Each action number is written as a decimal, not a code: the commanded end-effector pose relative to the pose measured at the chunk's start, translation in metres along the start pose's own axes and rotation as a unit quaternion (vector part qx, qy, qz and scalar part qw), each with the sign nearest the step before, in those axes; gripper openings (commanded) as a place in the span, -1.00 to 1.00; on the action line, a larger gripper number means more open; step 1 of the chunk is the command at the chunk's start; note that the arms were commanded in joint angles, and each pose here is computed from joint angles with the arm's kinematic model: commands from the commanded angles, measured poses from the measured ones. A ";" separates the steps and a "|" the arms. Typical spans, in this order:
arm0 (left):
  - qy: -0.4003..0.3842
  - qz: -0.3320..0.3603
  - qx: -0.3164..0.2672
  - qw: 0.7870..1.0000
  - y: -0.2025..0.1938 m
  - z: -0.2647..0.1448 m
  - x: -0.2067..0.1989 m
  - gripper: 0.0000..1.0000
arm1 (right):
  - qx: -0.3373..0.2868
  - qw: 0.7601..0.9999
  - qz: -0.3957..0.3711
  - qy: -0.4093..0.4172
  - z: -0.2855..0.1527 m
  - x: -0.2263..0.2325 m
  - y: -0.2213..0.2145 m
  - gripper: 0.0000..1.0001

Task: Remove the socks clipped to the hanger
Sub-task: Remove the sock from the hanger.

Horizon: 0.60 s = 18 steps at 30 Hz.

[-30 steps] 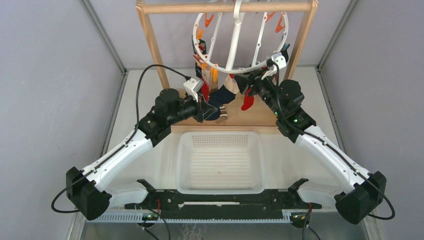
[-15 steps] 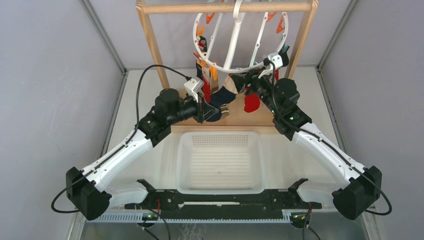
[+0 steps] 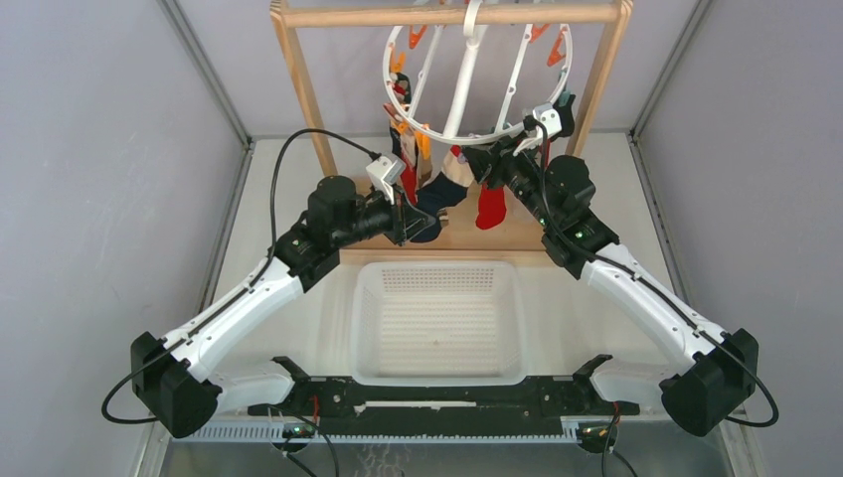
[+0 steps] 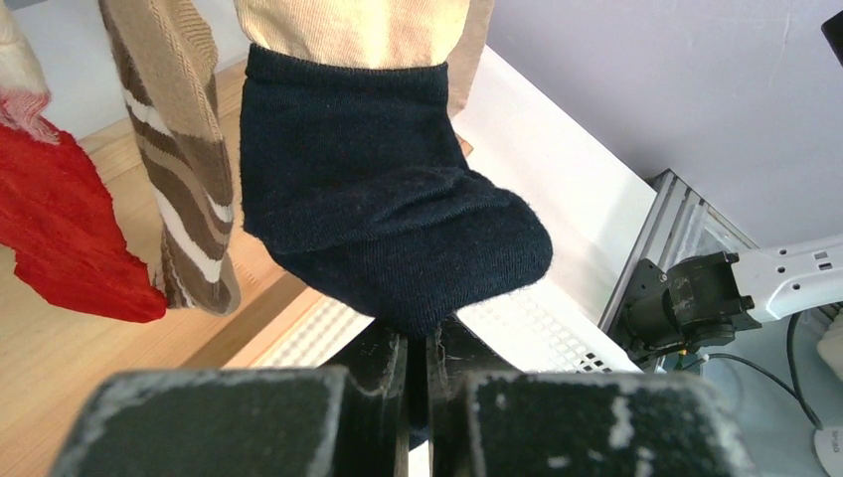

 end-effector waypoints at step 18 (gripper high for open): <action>-0.028 0.009 -0.057 0.998 0.028 -0.018 -0.016 -0.89 | -0.040 0.999 0.008 -0.003 -0.005 0.002 0.019 -1.00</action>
Point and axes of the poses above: each gripper's point midway between its finger pads, its own z axis out along the fingers, its own x axis along the line the jaws close on, y = z × x, the point moved 10 cm from there along -z, back along the fingers
